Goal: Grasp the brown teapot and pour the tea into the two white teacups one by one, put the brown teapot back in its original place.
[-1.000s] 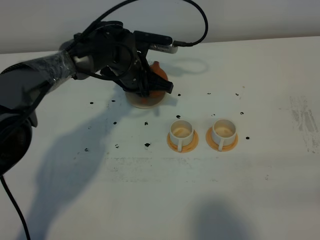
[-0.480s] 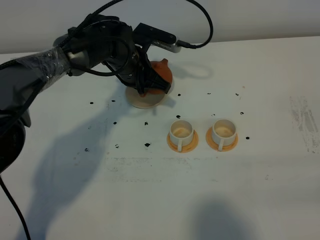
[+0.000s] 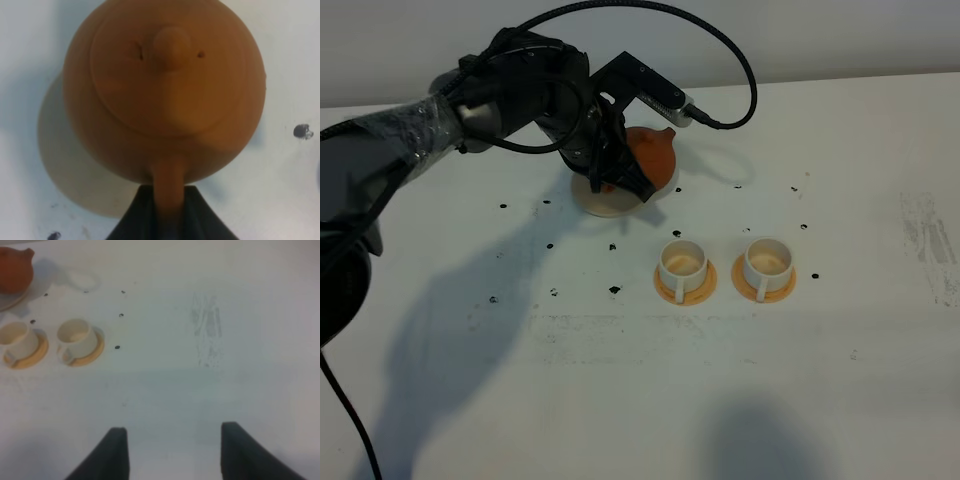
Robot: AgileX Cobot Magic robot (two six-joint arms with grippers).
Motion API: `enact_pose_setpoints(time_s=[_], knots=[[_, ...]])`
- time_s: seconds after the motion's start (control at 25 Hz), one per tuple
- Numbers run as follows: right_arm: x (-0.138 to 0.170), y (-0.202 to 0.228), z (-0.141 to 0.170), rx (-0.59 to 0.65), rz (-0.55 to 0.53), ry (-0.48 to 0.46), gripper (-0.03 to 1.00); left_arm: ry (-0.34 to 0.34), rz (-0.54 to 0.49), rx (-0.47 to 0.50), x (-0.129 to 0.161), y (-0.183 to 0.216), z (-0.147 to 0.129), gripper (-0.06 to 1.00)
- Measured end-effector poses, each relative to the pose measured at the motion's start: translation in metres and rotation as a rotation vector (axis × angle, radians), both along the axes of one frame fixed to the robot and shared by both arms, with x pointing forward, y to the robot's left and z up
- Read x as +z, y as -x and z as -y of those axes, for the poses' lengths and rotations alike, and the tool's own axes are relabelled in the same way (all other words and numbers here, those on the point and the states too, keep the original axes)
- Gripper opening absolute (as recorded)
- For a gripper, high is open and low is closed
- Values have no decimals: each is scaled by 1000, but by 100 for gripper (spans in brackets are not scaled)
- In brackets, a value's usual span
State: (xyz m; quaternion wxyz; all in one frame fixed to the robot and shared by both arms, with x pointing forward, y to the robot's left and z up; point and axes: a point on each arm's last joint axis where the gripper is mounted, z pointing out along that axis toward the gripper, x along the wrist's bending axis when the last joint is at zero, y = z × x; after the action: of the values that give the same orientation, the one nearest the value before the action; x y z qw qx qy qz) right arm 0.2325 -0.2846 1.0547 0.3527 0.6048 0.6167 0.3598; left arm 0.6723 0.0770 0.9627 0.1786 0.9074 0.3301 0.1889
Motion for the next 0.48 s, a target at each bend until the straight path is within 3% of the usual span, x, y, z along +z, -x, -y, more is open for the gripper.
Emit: enact_pose_setpoints(time_s=[0.48], knots=[[0, 0, 0, 0, 0, 0, 42, -7, 110, -138, 21, 21, -13, 9]])
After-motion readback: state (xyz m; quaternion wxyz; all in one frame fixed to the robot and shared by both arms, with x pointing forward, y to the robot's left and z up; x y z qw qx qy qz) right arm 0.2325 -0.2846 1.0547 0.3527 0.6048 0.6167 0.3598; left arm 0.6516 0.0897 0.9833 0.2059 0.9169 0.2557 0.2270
